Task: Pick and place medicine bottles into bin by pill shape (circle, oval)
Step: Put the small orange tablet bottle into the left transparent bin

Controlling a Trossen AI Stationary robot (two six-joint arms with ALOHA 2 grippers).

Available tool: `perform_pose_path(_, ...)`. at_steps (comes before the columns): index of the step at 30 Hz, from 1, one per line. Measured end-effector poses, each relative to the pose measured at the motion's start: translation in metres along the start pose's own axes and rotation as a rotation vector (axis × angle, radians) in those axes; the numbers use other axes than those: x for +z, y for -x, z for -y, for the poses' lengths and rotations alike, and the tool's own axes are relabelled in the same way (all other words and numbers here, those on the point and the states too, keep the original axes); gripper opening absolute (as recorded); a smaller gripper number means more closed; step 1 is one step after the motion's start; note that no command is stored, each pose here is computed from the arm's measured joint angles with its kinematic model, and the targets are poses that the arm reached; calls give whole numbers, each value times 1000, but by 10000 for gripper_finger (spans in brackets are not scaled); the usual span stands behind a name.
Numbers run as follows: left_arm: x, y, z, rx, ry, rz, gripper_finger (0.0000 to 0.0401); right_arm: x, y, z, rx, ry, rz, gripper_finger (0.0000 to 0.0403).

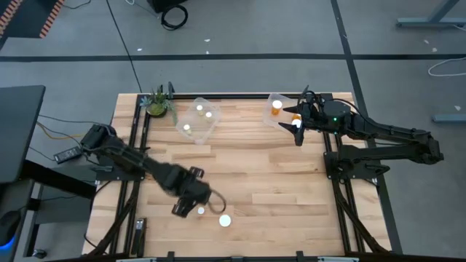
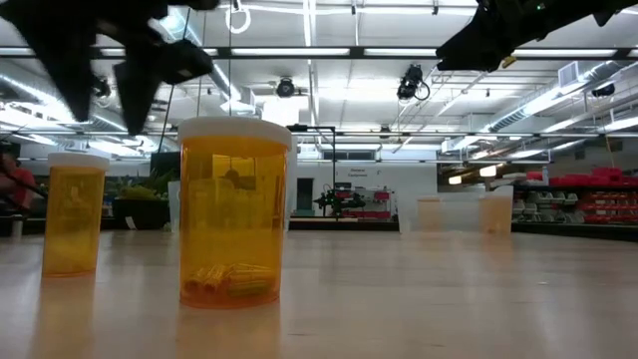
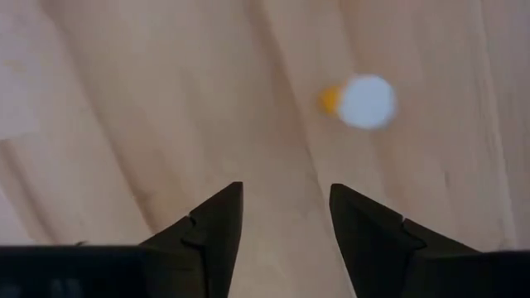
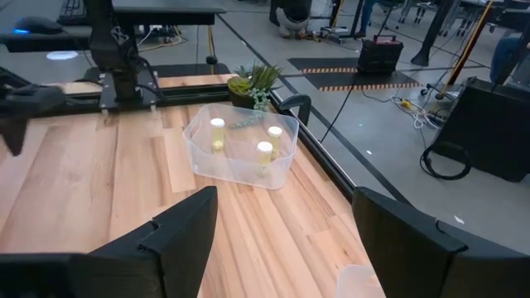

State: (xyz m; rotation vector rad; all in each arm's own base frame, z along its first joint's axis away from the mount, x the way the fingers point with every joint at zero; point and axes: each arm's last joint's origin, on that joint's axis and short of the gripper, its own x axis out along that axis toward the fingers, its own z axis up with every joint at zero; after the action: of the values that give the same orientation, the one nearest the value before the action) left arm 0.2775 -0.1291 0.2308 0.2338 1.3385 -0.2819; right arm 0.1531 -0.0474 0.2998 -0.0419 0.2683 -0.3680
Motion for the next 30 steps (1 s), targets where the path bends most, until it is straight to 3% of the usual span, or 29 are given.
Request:
perform_pose_path(10,-3,-34,43,68,-122,-60,195,0,0,0,0,0,2,287)
perform_pose_path(15,0,-51,46,74,-111,-88,203,0,0,0,0,0,2,287)
perform_pose_path(21,11,-53,49,53,-102,23,210,0,0,0,0,-3,2,287)
perform_pose_path(30,15,-52,52,42,-126,72,201,0,0,0,0,-3,3,287)
